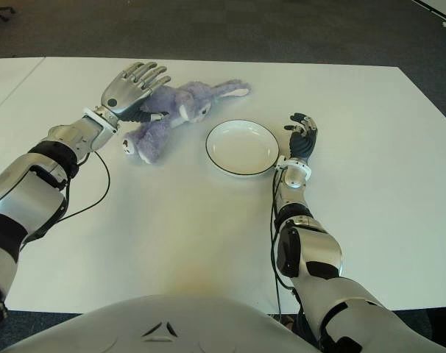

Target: Put the doll into the plate.

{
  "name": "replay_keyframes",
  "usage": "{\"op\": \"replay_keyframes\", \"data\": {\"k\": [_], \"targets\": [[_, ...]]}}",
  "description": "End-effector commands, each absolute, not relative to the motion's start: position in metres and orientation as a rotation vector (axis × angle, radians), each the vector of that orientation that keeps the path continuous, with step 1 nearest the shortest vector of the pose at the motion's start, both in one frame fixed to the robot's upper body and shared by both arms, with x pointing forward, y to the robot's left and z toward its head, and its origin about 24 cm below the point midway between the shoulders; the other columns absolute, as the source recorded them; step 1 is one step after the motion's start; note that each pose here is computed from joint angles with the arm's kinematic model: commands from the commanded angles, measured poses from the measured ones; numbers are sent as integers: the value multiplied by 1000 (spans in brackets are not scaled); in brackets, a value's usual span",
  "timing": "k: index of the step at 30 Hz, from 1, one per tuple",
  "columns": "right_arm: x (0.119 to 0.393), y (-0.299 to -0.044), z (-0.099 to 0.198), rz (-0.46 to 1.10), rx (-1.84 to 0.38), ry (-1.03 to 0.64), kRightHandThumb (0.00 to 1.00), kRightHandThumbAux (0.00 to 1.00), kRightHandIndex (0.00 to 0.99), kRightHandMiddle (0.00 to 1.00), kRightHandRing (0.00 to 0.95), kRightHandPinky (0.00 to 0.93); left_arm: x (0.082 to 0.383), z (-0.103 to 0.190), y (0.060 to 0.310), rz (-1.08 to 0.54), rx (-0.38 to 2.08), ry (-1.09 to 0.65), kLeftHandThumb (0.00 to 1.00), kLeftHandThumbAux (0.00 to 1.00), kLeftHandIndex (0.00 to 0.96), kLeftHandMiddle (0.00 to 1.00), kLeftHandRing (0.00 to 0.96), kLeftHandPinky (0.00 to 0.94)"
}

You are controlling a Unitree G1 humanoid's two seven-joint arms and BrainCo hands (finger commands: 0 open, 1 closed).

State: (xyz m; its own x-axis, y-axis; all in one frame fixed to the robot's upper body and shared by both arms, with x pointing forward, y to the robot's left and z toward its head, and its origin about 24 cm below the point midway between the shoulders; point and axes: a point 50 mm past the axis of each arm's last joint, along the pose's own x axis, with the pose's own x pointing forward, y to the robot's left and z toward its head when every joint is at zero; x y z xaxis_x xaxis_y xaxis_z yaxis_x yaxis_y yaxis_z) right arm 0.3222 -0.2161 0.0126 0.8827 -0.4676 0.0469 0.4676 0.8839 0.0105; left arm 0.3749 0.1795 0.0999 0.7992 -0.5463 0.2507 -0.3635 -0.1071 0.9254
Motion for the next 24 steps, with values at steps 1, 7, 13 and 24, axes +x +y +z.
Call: {"op": "replay_keyframes", "data": {"k": [1,7,13,24], "targets": [[230,-181,-95,-494,50,440,1000,658,319,336,464,131,373,89,175,-285,1767,-668,242,263,0,0,0,0],[232,-178,-93,-496,46,426,1000,658,314,327,464,93,373,86,171,-304,1764,-649,237,271,0,0,0,0],[232,-176,-92,-485,59,416,1000,658,317,336,464,166,373,83,165,-329,1743,-642,271,274,0,0,0,0],[232,-175,-93,-484,62,415,1000,659,312,339,464,196,371,74,147,-408,1725,-630,312,268,0,0,0,0]]}}
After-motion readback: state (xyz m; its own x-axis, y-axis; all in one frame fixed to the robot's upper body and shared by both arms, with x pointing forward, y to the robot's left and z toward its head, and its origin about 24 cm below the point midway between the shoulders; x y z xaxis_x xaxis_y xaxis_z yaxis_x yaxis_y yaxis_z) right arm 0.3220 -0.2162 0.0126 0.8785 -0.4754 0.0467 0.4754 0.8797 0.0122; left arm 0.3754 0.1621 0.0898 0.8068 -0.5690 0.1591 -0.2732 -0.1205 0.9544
